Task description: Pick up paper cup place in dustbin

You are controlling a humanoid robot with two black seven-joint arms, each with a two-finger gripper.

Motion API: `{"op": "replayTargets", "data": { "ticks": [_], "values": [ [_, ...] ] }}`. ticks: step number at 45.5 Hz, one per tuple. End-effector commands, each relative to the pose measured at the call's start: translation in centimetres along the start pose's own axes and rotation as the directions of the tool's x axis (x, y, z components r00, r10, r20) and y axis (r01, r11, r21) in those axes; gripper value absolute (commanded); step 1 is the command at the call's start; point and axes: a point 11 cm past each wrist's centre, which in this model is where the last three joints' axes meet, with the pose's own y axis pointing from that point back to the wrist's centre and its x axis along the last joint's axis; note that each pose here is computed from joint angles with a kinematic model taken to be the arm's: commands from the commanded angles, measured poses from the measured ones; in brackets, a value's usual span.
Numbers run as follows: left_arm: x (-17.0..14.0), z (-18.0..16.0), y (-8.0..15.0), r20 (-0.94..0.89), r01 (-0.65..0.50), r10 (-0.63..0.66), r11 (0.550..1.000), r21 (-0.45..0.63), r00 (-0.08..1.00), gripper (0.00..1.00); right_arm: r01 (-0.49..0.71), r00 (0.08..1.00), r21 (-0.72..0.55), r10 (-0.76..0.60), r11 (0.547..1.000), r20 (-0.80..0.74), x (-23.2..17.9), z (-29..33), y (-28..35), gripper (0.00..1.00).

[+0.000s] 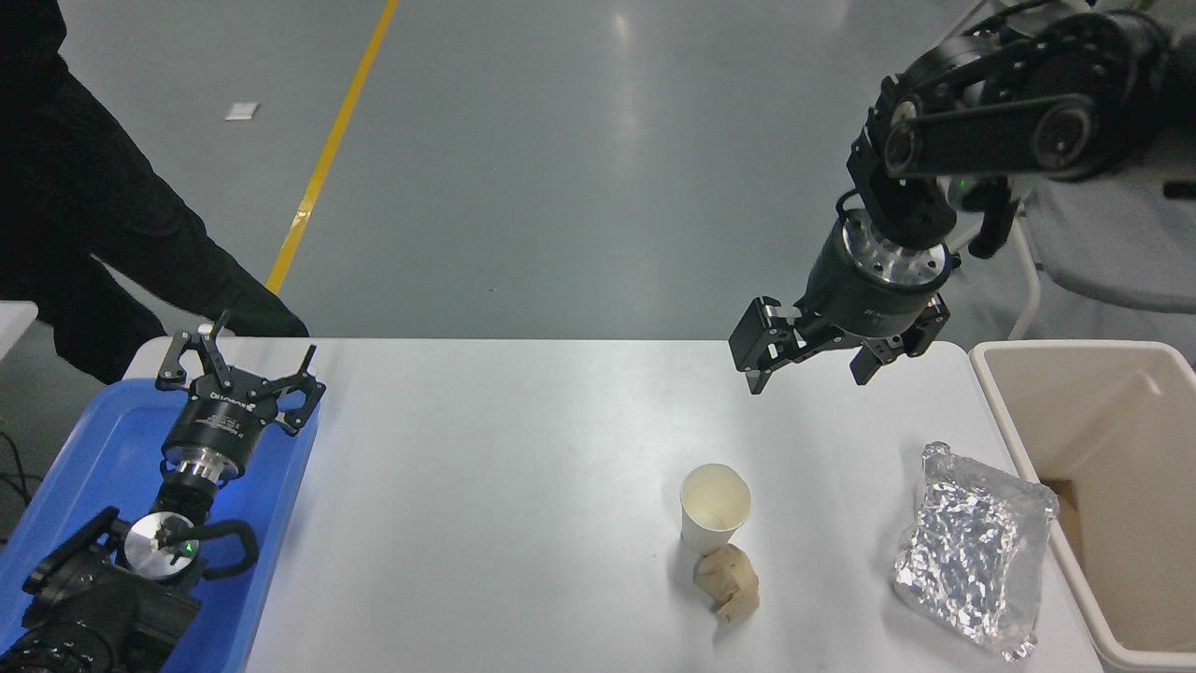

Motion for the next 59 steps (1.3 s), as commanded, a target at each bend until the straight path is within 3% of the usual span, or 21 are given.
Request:
{"op": "replayTargets", "data": {
  "ticks": [1, 6, 22, 44, 50, 59],
  "values": [
    [0.0, 0.0, 0.0, 0.001, 0.001, -0.001, 1.0, 0.001, 1.0, 0.99, 0.024, 1.0, 0.018, -0.024, 1.0, -0.002, -0.9, -1.1, -6.5, 1.0],
    [0.0, 0.0, 0.0, 0.0, 0.001, -0.001, 1.0, 0.0, 1.0, 0.99, -0.083, 0.996, 0.022, 0.083, 0.996, 0.018, 0.3, -1.4, -7.9, 1.0],
    [0.0, 0.0, 0.0, 0.0, 0.001, -0.001, 1.0, 0.0, 1.0, 0.99, -0.185, 0.98, -0.028, 0.182, 0.982, -0.08, -0.7, 0.4, -13.6, 1.0],
    [0.0, 0.0, 0.0, 0.0, 0.001, -0.001, 1.0, 0.0, 1.0, 0.99, -0.185, 0.982, 0.013, 0.185, 0.983, -0.042, -0.8, -0.2, -15.4, 1.0],
    [0.0, -0.1, 0.0, 0.0, 0.001, -0.001, 1.0, 0.001, 1.0, 0.99, -0.196, 0.98, 0.009, 0.197, 0.98, -0.039, -0.5, 0.0, -15.4, 0.91],
    [0.0, 0.0, 0.0, 0.0, 0.001, -0.001, 1.0, 0.0, 1.0, 0.99, -0.192, 0.981, -0.004, 0.192, 0.981, -0.031, -0.6, 0.6, -16.0, 0.91]
  ]
}}
